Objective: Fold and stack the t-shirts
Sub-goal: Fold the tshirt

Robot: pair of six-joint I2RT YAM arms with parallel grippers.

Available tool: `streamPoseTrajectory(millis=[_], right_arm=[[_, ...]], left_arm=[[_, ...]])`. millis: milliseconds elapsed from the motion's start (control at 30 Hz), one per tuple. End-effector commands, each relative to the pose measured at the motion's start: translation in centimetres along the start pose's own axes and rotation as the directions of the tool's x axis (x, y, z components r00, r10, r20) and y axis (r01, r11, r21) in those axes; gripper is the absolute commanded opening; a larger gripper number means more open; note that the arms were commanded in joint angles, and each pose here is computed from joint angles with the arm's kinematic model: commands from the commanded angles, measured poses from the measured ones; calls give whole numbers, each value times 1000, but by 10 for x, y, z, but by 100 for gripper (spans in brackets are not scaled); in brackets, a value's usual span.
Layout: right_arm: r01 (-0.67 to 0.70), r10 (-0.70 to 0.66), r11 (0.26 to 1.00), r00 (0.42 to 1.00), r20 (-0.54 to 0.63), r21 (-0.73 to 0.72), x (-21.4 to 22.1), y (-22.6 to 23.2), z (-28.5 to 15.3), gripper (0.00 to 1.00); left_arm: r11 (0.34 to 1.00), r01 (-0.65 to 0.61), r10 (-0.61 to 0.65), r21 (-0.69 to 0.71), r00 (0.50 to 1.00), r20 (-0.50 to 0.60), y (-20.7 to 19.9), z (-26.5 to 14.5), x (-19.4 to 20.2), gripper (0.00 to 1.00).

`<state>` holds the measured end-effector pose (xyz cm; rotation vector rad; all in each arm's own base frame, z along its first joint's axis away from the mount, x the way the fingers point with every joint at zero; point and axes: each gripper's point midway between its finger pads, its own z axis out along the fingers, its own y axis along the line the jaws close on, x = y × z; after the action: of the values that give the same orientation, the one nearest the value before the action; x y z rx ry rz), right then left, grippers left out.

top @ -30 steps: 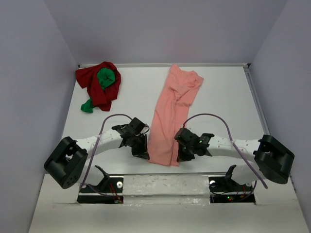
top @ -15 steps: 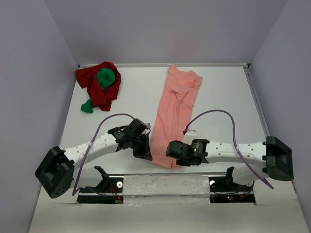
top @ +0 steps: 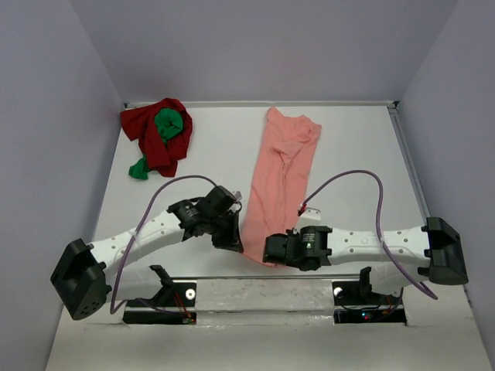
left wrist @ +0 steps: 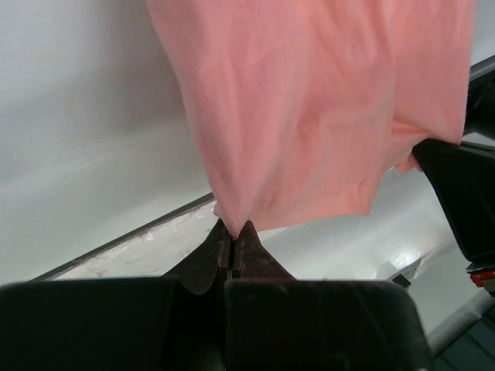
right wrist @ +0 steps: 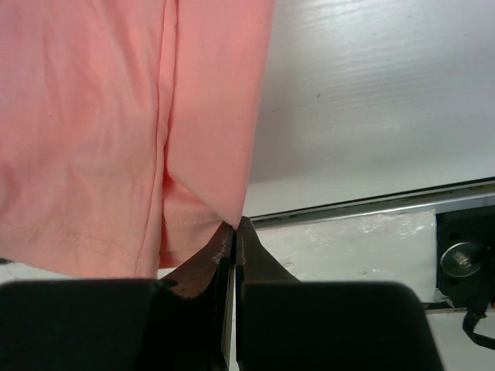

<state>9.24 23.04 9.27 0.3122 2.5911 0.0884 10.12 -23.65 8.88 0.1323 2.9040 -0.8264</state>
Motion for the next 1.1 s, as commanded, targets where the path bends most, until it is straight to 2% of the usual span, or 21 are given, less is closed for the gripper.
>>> streamPoseTrajectory(millis=[0, 133, 300, 433, 733, 1067], right_arm=[[-51, 38, 996, 984, 176, 69, -41, -15, -7, 0], [-36, 8, 990, 979, 203, 138, -74, -24, 0, 0], [24, -53, 993, 965, 257, 117, -129, -27, 8, 0], [65, -110, 986, 947, 303, 155, -183, -37, 15, 0], [218, -240, 970, 935, 259, 111, -230, -18, 53, 0], [287, -296, 955, 938, 181, 74, -246, 2, 86, 0]], left_arm=[[998, -53, 56, -38, 996, 73, -15, -10, -31, 0], [996, -78, 83, -41, 986, 144, -33, -15, -69, 0], [992, -98, 113, -82, 971, 212, -43, -20, -126, 0], [987, -106, 130, -120, 969, 211, -42, -13, -161, 0], [983, -152, 170, -102, 965, 200, -57, 1, -221, 0], [982, -163, 177, -92, 971, 162, -59, 24, -242, 0]])
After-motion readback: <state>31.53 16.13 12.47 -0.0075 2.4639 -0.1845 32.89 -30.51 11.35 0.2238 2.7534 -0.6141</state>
